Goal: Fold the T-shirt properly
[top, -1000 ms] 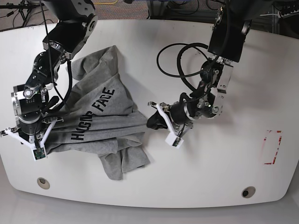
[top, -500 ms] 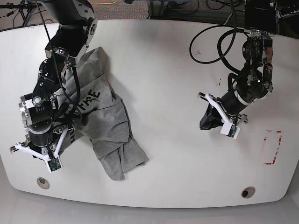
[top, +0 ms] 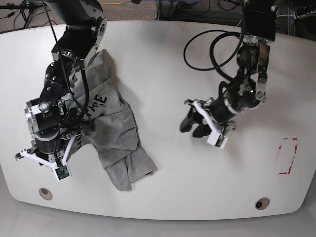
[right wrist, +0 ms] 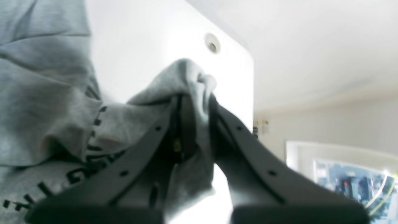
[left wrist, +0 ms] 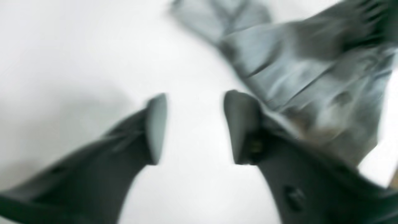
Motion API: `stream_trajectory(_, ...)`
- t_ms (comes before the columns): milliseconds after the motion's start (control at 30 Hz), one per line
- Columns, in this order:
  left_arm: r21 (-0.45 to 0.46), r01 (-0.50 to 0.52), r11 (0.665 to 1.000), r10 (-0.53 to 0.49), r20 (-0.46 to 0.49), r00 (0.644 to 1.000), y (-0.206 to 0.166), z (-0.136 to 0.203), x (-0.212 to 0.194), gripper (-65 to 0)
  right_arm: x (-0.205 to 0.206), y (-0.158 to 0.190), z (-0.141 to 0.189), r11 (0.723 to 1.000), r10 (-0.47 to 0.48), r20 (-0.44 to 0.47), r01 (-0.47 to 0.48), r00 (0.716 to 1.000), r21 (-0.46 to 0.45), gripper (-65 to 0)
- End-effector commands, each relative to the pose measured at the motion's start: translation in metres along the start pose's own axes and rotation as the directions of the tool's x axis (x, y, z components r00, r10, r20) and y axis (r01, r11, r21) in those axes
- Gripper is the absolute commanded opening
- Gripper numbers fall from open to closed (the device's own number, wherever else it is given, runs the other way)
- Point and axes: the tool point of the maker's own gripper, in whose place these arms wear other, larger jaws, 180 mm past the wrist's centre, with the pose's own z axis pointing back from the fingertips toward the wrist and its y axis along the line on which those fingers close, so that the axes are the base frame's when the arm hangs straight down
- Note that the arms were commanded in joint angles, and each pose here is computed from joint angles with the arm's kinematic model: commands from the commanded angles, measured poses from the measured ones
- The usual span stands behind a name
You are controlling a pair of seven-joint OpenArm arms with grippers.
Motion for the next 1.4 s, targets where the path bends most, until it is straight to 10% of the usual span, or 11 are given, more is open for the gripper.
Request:
stream_trajectory(0, -0.055, -0.034, 0.998, 0.036, 0.032, 0.999, -0.017, -0.023, 0.015, -27.2, 0.008, -0.014, 0.004, 0.999, -0.003, 0.03, 0.005, 1.0, -0.042, -62.6)
stream_trajectory(433, -0.015, -0.102, 0.995, 0.101, -0.047, 0.994, -0.048, -0.111, 0.039, -26.0, 0.003, -0.014, 0.004, 0.999, -0.003, 0.018, 0.004, 1.0, -0.043, -54.7)
stream_trajectory(767, 0.046, -0.175, 0.983, 0.179, -0.101, 0.979, -0.024, -0.157, 0.013, -22.6, -0.002, -0.01, 0.003, 0.999, -0.001, 0.008, 0.001, 1.0, -0.032, -63.6)
stream_trajectory(1367, -0.021, -0.314, 0.949, 0.308, -0.151, 0.939, -0.058, -0.176, -0.033, -18.1, -0.001, -0.007, 0.003, 1.0, -0.002, 0.013, 0.002, 1.0, -0.024, -63.7)
